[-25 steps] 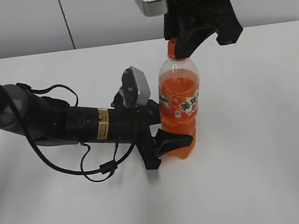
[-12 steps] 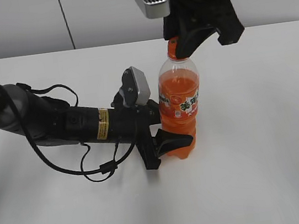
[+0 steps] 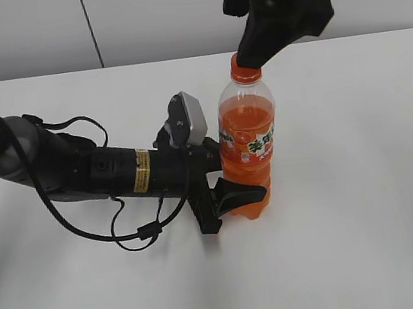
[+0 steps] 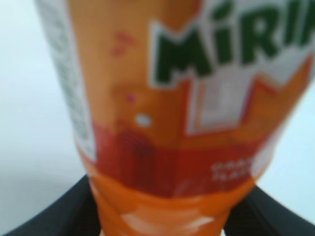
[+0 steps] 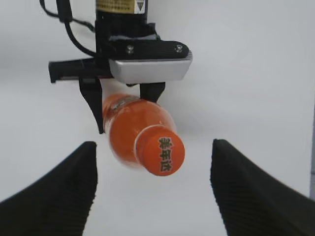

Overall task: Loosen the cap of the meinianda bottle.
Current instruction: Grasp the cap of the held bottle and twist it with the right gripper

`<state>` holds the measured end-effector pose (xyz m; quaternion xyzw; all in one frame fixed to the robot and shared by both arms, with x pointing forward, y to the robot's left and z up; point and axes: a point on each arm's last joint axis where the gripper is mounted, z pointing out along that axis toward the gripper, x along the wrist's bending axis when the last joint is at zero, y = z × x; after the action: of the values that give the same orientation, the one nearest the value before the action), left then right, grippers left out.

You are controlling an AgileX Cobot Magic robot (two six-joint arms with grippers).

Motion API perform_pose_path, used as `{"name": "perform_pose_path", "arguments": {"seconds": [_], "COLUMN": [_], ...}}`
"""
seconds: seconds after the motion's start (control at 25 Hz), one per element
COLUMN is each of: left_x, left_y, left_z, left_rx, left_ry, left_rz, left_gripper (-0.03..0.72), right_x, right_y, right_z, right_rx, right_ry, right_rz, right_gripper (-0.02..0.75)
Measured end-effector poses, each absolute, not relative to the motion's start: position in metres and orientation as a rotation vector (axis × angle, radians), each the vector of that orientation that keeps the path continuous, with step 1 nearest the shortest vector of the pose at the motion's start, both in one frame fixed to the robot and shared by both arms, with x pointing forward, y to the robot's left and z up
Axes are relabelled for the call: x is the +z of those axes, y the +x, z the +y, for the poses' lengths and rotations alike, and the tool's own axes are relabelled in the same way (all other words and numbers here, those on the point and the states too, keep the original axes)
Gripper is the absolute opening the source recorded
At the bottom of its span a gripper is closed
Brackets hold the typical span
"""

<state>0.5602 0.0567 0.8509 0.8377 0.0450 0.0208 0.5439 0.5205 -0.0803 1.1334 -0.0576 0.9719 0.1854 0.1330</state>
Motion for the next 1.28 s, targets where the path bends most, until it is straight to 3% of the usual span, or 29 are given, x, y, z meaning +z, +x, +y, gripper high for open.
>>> {"name": "perform_pose_path", "arguments": {"seconds": [0.4, 0.88, 1.28], "left_x": [0.851, 0.851, 0.851], "left_y": [0.560, 0.560, 0.560], "left_z": [0.057, 0.057, 0.057], "left_rx": [0.049, 0.049, 0.049], "left_ry": [1.988, 1.988, 1.988], "left_rz": [0.107, 0.107, 0.107], "left_gripper": [0.410, 0.410, 0.410], "right_x": [1.136, 1.120, 1.103], "right_y": [0.523, 0.532, 0.540], "right_z": [-0.089, -0.083, -0.077], "right_rx": [0.644, 0.594, 0.536], "right_ry": [1.486, 1.641, 1.660], "right_rz": [2.564, 2.521, 2.545], "right_gripper": [0.543, 0.543, 0.428]}}
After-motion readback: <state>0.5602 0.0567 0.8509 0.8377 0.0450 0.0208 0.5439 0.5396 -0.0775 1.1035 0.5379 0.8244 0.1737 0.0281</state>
